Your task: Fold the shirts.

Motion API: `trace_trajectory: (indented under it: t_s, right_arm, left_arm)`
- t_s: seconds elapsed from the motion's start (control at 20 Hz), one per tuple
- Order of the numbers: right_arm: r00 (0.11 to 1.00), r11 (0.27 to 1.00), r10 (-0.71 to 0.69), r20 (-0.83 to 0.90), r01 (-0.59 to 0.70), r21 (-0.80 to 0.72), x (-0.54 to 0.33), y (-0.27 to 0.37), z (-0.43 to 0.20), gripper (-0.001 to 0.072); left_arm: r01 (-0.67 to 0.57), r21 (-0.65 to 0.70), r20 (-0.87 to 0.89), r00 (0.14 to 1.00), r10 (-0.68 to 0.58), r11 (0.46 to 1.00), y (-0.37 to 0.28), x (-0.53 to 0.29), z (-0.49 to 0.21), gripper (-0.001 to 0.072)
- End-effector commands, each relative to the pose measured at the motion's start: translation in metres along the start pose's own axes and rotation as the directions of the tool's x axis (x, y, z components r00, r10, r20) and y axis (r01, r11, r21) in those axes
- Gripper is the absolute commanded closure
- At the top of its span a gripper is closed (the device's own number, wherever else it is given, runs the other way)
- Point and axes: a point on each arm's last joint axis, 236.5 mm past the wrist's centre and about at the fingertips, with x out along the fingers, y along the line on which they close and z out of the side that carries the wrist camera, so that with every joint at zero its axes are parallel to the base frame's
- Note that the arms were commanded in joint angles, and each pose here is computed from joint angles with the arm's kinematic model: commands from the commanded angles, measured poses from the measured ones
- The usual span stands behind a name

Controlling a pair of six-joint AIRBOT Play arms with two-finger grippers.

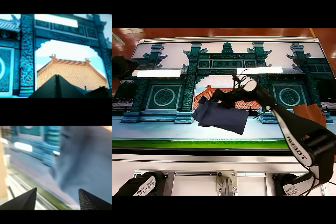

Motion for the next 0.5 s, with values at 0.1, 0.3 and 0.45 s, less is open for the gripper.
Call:
trace_trajectory:
  t_s: [0.1, 0.3, 0.45]
  right_arm:
    - [0.826, 0.853, -0.515, -0.229, 0.521, -0.042, -0.14, -0.167, -0.033, 0.0077]
    - [0.893, 0.908, -0.363, -0.267, 0.403, 0.113, -0.112, -0.191, -0.062, 0.0057]
    - [0.949, 0.942, -0.241, -0.203, 0.279, 0.186, -0.069, -0.178, -0.062, 0.0035]
  left_arm:
    - [-0.016, 0.009, -0.036, 0.999, 0.016, 1.0, 0.003, -0.008, -0.009, 0.0666]
    - [-0.016, 0.007, -0.039, 0.999, 0.016, 1.0, 0.003, -0.007, -0.01, 0.0666]
    - [-0.016, -0.013, -0.046, 0.999, 0.015, 1.0, 0.003, -0.007, -0.011, 0.0666]
